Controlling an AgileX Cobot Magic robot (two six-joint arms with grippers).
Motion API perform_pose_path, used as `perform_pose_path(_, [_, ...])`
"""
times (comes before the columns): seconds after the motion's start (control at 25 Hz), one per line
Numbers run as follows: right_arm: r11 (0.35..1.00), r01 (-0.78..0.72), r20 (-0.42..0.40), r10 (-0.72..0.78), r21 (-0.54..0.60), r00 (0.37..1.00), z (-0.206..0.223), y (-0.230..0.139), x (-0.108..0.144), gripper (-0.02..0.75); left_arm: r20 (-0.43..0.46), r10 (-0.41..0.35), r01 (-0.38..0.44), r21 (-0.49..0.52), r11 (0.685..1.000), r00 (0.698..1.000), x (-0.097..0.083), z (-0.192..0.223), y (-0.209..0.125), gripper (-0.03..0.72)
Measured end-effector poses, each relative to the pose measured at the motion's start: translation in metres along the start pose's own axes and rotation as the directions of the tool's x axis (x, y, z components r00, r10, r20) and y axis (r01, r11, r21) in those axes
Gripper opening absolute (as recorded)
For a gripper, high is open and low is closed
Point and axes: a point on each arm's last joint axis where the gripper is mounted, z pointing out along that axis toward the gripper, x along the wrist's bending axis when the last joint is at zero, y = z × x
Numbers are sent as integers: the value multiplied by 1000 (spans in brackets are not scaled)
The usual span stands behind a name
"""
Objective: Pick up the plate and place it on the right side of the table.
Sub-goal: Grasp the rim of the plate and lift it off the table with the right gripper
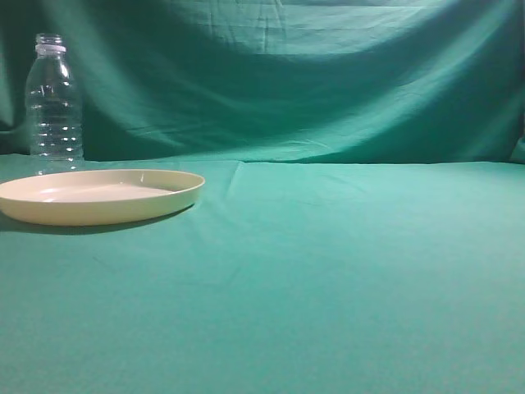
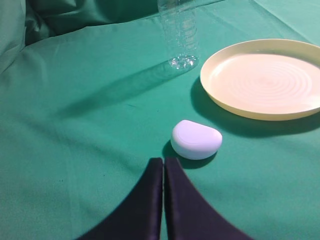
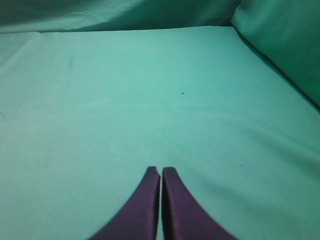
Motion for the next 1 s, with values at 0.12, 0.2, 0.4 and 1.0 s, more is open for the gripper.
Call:
perform_pose_path(0.12, [1000, 0, 0, 0, 0, 1000, 0, 0, 0, 0, 0, 0, 0, 0, 1000, 1000, 0, 0, 0, 0])
perform_pose_path(0.2, [1000, 0, 0, 0, 0, 1000, 0, 0, 0, 0, 0, 0, 0, 0, 1000, 1000, 0, 0, 0, 0])
perform_pose_path(0.4, [1000, 0, 0, 0, 0, 1000, 0, 0, 0, 0, 0, 0, 0, 0, 1000, 1000, 0, 0, 0, 0])
perform_pose_path(1.0, [1000, -6, 1, 6, -24, 1000, 0, 2, 0, 0, 0, 0, 0, 0, 1000, 1000, 0, 0, 0, 0])
